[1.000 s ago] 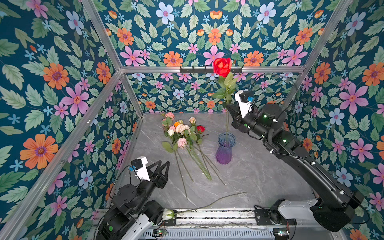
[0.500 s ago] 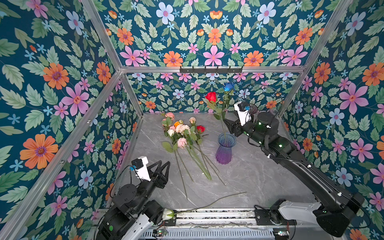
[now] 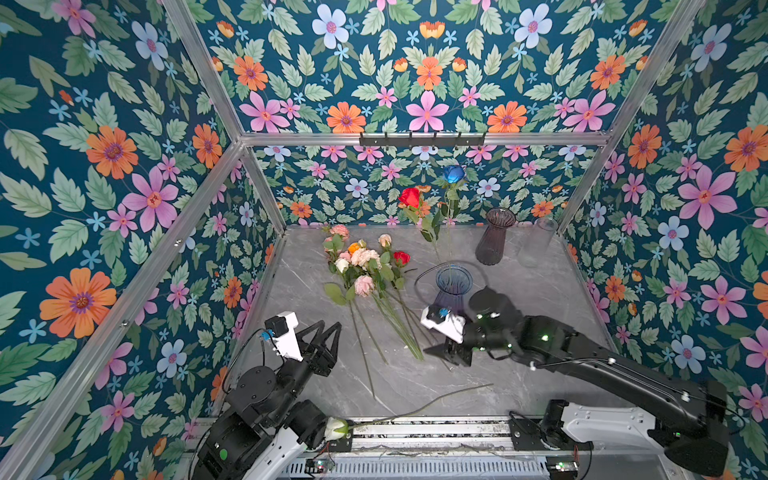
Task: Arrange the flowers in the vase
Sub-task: 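Reach the right gripper down to the white rose lying by the robot's base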
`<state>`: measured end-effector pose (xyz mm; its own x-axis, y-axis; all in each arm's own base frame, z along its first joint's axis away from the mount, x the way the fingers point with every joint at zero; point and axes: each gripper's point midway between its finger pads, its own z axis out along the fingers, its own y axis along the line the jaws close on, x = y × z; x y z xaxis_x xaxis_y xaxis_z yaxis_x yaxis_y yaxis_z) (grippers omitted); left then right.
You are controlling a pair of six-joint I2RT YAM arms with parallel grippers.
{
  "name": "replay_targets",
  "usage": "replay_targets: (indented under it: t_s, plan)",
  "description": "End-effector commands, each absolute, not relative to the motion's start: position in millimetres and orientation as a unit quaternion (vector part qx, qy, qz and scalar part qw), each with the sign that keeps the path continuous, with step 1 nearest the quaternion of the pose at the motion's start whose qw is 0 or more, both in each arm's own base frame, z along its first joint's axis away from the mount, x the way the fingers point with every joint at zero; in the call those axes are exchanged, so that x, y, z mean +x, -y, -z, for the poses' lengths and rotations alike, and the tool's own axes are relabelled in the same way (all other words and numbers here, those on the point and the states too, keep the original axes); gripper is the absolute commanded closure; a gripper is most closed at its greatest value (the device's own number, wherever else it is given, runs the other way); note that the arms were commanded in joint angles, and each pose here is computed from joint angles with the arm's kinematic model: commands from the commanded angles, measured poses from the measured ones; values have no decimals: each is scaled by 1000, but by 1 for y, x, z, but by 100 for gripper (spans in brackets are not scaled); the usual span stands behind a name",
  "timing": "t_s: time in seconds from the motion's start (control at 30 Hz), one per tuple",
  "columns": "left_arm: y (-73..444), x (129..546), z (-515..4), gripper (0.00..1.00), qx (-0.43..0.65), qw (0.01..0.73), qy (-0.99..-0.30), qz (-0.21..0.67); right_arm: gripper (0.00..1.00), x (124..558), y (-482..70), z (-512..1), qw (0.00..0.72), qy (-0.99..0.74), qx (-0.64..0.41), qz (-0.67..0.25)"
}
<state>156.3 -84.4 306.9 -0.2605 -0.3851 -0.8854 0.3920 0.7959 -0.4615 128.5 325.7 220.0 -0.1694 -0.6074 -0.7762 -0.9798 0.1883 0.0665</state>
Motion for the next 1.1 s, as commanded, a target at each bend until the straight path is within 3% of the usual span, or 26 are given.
replay_targets:
  t_s: [0.0, 0.17, 0.5, 0.77, 0.9, 1.07]
  plan:
    - [82, 155, -314, 44, -3, 618, -715, 325, 48, 94, -350, -183, 256, -699, -579, -332]
    - [82, 155, -314, 44, -3, 618, -716, 326, 58, 57, -385, -141, 192, -686, -616, -337]
    - [80, 152, -316, 44, -5, 623, -709, 331, 61, 18, -439, -82, 106, -655, -678, -316]
    - [78, 152, -318, 44, -7, 626, -706, 332, 62, 14, -444, -40, 83, -667, -688, -274]
    - [79, 152, -317, 44, -5, 624, -708, 331, 78, 16, -443, -22, 71, -679, -689, -244]
    - [79, 152, -317, 44, -6, 624, -708, 330, 81, 21, -444, -20, 85, -686, -682, -238]
